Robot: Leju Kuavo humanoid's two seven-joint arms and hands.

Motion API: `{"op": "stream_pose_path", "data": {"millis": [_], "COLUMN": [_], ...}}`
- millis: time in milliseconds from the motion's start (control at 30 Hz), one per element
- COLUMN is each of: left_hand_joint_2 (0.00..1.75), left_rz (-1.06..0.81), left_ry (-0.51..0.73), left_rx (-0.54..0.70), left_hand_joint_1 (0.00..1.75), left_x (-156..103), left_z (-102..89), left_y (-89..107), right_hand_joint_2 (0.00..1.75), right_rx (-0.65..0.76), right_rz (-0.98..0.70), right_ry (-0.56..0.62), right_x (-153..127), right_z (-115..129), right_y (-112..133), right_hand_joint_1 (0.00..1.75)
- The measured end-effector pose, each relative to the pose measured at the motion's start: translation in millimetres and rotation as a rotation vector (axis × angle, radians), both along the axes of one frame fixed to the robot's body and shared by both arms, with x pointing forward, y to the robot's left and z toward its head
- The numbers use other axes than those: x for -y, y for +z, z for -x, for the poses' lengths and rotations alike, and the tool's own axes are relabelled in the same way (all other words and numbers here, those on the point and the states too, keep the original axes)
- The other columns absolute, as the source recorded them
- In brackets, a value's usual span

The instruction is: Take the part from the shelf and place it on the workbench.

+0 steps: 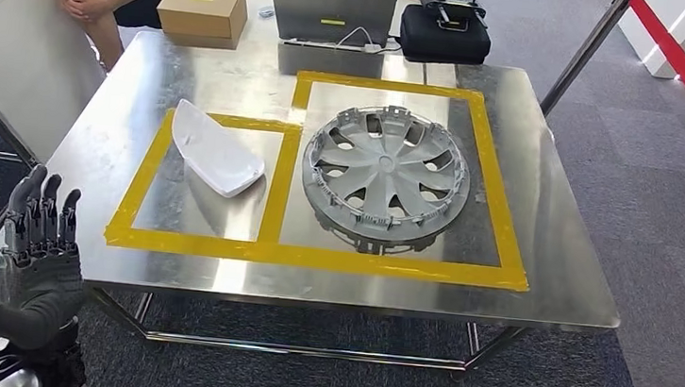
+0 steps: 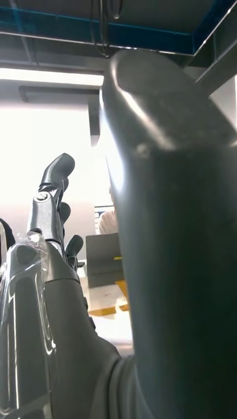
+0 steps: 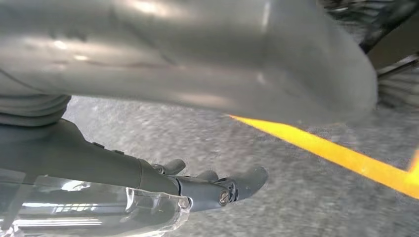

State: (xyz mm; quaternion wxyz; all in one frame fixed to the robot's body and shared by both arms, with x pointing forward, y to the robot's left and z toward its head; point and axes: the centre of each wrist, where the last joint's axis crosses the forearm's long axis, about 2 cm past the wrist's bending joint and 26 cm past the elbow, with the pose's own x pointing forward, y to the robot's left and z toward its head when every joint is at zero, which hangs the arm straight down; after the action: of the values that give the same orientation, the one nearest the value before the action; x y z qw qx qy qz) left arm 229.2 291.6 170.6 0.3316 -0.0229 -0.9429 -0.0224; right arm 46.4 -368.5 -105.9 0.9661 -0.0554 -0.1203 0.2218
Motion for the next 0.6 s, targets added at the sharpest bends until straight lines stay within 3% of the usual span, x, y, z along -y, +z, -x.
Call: {"op": "stream_pose_path", "data": {"millis": [400, 600], "left_hand_joint_2": [0.0, 0.0], "left_rz": [-0.022, -0.045], "left_ry": [0.035, 0.03], "left_rx": [-0.038, -0.097], "left_hand_joint_1": [0.0, 0.0], "left_x": [-4.5, -6.7], "left_z": [3.5, 3.7], "left_y": [-9.5, -24.2], "right_hand_joint_2": [0.0, 0.0], "right_rx": [0.03, 0.028], "right_rz": [0.012, 0.006], "right_ry": [0.013, 0.013], "right_x": [5.9, 5.3], "right_z": [-5.5, -5.4], "right_y": [1.6, 1.5], "right_hand_joint_1": [0.0, 0.0]}}
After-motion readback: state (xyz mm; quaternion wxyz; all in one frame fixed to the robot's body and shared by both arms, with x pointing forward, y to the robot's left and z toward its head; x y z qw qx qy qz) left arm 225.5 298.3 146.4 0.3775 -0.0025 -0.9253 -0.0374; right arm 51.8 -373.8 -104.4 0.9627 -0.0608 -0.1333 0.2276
